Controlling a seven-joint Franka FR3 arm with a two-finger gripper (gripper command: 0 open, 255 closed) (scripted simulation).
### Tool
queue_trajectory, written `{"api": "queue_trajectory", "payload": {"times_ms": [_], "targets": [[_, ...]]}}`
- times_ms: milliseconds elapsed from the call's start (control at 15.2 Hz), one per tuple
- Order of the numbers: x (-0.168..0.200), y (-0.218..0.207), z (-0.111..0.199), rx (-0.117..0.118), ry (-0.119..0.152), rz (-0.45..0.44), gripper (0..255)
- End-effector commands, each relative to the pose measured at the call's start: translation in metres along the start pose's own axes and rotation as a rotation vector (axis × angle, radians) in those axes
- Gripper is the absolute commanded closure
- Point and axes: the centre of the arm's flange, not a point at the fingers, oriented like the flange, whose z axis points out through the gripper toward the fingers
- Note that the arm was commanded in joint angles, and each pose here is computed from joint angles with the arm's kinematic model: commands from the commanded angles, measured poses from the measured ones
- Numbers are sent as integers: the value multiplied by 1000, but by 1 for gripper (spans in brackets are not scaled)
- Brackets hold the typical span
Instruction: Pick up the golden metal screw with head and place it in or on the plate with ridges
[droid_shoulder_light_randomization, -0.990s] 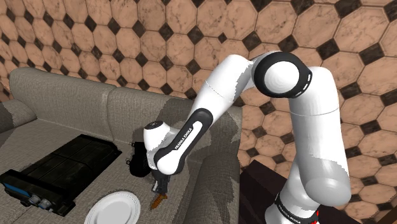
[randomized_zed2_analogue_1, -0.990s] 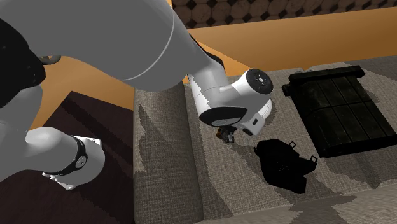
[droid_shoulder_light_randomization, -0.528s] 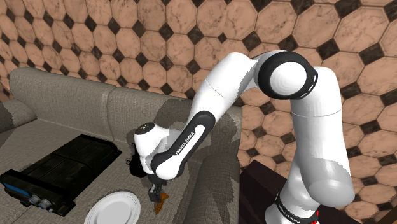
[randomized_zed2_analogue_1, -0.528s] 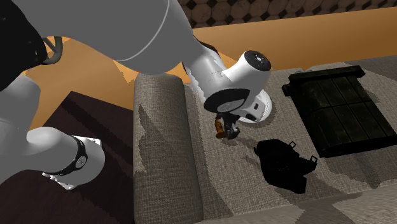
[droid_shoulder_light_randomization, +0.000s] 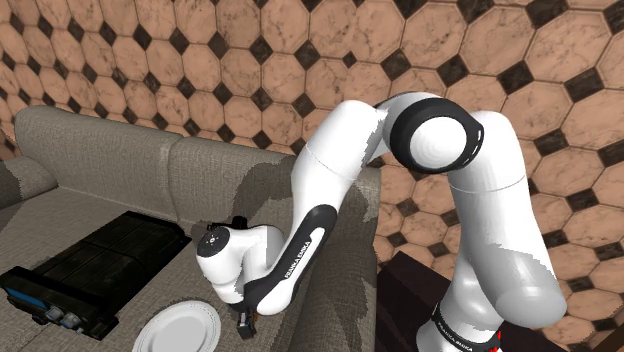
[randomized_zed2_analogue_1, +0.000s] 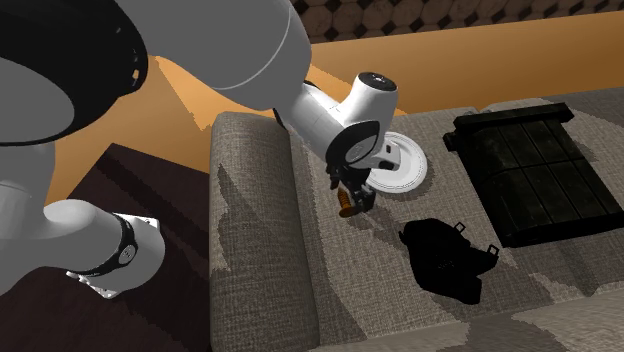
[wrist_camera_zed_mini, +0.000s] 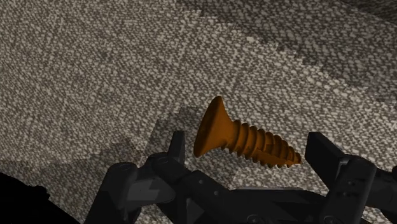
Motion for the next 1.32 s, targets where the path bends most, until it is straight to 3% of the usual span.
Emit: {"api": "queue_trajectory", "payload": {"times_ms": [0,528,594,1254], "targets": [[-1,0,8,-1,0,-1,0],[-1,0,8,-1,0,-1,0],[-1,0,8,-1,0,-1,255],[-2,1,3,-1,0,-1,255]]}}
